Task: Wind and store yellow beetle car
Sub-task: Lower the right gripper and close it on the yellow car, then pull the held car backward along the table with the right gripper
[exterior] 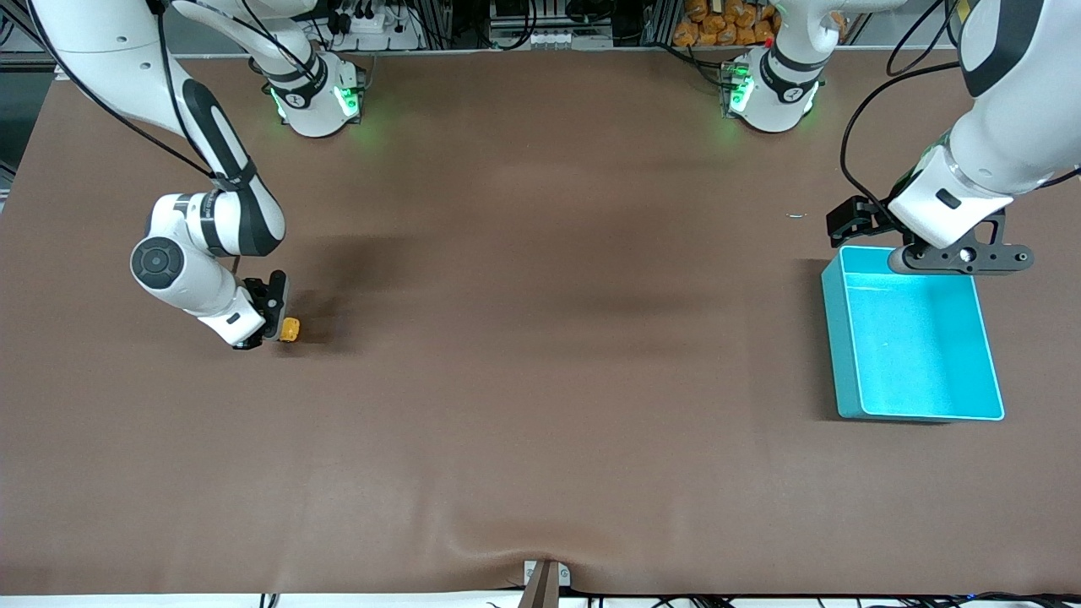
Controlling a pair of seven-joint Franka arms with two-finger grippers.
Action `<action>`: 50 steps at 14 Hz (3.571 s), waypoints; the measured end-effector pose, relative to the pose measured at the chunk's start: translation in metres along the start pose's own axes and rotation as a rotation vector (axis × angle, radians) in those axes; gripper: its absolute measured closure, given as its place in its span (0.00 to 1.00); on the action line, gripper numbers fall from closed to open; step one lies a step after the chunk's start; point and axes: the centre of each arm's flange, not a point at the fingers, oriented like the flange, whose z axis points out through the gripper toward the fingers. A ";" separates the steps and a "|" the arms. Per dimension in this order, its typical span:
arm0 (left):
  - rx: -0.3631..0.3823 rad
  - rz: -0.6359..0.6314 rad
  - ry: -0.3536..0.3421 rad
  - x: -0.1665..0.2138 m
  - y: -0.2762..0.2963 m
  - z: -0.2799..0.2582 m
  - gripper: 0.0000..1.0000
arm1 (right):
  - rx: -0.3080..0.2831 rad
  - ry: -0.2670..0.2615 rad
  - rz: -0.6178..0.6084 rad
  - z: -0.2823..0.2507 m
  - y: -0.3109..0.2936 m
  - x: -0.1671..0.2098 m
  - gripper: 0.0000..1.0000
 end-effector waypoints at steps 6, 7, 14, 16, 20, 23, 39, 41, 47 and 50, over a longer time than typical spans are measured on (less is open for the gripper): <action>0.000 0.000 0.000 0.000 0.000 0.000 0.00 | 0.001 0.001 -0.035 0.000 0.000 0.002 0.60; 0.000 0.000 0.000 0.000 0.000 0.000 0.00 | 0.001 0.001 -0.037 0.000 0.000 0.002 0.60; 0.000 0.000 0.000 0.000 0.000 0.000 0.00 | 0.001 0.001 -0.037 0.000 0.000 0.002 0.60; 0.000 0.000 0.000 0.000 0.000 0.000 0.00 | 0.001 0.001 -0.037 0.000 0.000 0.002 0.60; 0.000 0.001 0.000 0.000 0.000 0.000 0.00 | 0.003 0.002 -0.039 0.001 0.000 -0.007 0.60; 0.000 0.002 0.000 0.000 0.001 0.000 0.00 | 0.007 0.003 -0.040 0.003 0.000 -0.027 0.60; 0.000 0.003 0.000 0.000 0.001 0.000 0.00 | 0.009 0.008 -0.037 0.011 0.002 -0.117 0.60; 0.000 0.003 0.000 0.000 0.001 0.000 0.00 | 0.009 0.008 -0.031 0.012 0.002 -0.129 0.60; 0.000 -0.014 0.000 0.000 0.001 0.000 0.00 | 0.008 0.008 -0.032 0.015 0.002 -0.156 0.60; 0.000 -0.033 0.000 0.000 0.002 0.000 0.00 | 0.010 0.008 -0.032 0.016 0.002 -0.164 0.60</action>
